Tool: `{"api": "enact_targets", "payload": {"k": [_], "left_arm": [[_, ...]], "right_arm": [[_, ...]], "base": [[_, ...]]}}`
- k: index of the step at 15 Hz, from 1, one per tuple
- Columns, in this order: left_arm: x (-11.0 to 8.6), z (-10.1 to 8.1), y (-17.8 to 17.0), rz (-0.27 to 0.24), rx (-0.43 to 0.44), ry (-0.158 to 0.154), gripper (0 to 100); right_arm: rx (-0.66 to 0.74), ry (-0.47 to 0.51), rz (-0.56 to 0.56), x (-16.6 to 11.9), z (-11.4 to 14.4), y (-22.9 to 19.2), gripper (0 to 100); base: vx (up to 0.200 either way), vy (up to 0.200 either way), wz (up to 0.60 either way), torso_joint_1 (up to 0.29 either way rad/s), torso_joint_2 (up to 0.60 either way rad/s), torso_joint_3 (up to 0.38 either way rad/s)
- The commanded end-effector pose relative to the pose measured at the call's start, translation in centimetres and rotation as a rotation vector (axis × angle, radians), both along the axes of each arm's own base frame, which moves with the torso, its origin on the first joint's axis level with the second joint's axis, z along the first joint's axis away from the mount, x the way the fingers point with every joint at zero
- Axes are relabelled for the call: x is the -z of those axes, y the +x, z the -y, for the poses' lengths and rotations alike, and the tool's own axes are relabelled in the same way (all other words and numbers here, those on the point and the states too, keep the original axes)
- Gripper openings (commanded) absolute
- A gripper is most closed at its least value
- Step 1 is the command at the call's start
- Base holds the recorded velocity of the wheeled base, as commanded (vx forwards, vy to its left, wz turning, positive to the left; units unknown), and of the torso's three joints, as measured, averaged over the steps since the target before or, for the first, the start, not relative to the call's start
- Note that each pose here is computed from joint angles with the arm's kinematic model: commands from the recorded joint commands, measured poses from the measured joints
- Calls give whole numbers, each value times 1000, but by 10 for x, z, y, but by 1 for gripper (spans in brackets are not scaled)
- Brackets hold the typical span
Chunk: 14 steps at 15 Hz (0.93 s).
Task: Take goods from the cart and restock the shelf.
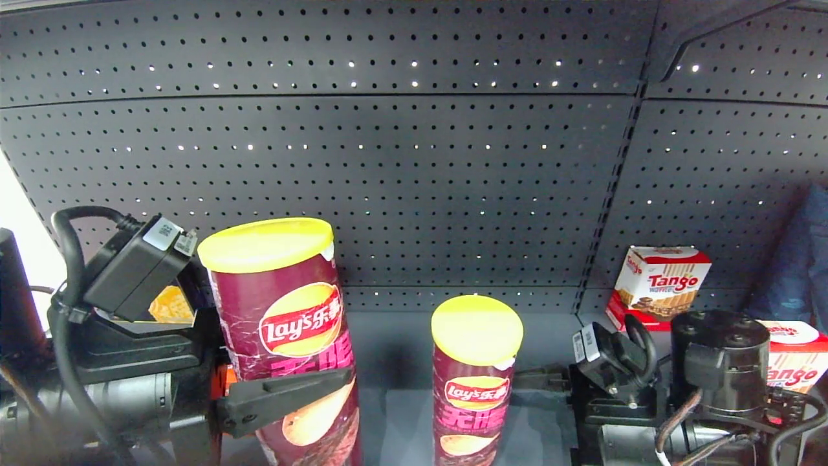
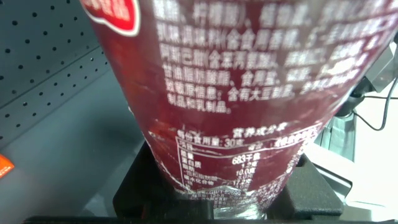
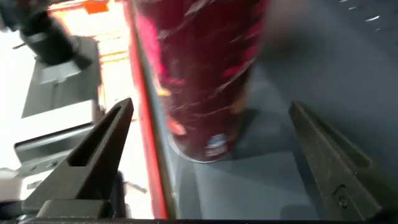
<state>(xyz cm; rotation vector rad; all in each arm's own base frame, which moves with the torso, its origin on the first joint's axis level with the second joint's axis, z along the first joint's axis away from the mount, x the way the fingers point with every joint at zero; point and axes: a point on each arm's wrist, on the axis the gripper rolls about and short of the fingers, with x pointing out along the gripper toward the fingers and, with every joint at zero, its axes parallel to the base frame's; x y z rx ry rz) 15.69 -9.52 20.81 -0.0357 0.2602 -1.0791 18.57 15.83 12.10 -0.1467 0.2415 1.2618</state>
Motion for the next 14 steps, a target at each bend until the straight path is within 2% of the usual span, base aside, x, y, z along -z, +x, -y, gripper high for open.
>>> {"api": "enact_targets", "payload": {"k": [1, 2, 6, 9, 10, 12, 14], "left_arm": [[0, 0, 0, -1, -1, 0, 0], [0, 0, 0, -1, -1, 0, 0], [-1, -1, -2, 5, -1, -3, 0], [-2, -1, -2, 9, 0, -5, 0], [-2, -1, -2, 9, 0, -5, 0], [-3, -1, -2, 14, 1, -5, 0], [-2, -1, -2, 26, 2, 1, 0]], "right_arm": [[34, 24, 43, -12, 6, -3, 100], [53, 51, 82, -28, 11, -10, 100], [81, 57, 104, -64, 39, -48, 100], [207, 79, 174, -107, 72, -87, 100], [207, 79, 174, -107, 72, -87, 100], [439, 33, 203, -117, 106, -123, 100], [565, 7, 213, -111, 122, -139, 100]], "base": [[0, 0, 0, 0, 0, 0], [0, 0, 0, 0, 0, 0], [0, 0, 0, 0, 0, 0], [0, 0, 0, 0, 0, 0], [0, 0, 0, 0, 0, 0], [0, 0, 0, 0, 0, 0], [0, 0, 0, 0, 0, 0]]}}
